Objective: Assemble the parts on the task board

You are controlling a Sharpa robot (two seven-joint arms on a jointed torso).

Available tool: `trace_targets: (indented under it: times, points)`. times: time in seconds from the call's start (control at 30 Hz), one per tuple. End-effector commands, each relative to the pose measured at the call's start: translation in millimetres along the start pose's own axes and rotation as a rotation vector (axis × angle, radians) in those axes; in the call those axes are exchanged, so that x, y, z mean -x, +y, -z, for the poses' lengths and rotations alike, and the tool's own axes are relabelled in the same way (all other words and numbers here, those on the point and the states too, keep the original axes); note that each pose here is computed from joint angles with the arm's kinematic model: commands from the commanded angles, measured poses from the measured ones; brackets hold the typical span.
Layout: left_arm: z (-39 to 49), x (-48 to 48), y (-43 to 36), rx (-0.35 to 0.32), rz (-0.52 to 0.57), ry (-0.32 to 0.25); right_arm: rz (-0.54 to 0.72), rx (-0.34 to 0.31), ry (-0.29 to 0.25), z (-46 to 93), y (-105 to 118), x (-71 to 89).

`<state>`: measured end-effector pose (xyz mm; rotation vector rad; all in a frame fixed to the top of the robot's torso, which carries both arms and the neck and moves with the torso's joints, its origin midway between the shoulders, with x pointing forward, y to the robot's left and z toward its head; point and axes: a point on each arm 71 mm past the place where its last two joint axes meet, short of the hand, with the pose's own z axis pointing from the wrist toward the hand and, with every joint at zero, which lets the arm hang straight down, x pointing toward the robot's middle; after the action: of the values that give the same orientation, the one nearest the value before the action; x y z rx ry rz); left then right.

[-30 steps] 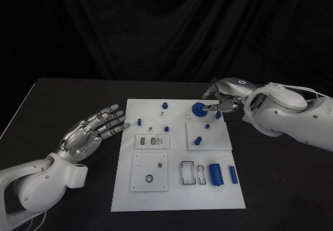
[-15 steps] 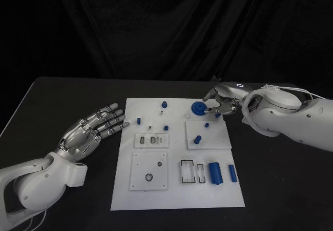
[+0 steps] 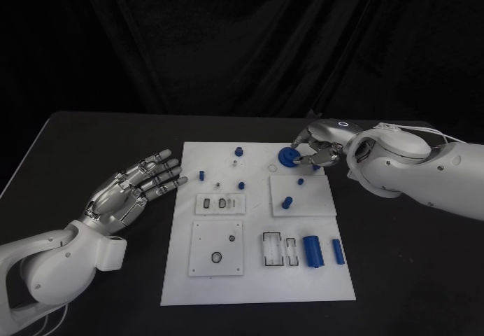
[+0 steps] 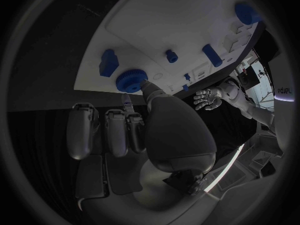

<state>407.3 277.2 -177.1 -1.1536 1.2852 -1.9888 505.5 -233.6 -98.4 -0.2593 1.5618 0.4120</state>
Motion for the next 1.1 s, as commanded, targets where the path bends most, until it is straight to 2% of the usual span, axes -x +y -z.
trace_targets:
  times: [0.03,0.37,0.73,0.93,1.1]
  points:
    - [0.3,-1.4,-13.3,-0.189,0.017,0.013,0.01,-0.011,-0.002,-1.4,0,-1.5]
    - [-0.4,-0.9,-12.4,-0.183,0.02,0.013,0.02,-0.028,0.03,-8.0,1,-8.2]
    - [-1.6,0.4,-11.5,-0.178,0.023,0.012,0.049,-0.02,0.028,-13.0,4,-11.5]
    - [-1.7,0.7,-11.4,-0.177,0.024,0.013,0.08,0.003,0.019,-14.3,7,-12.2]
    - [-1.5,1.0,-11.5,-0.177,0.024,0.013,0.1,0.048,-0.024,-14.3,12,-10.0]
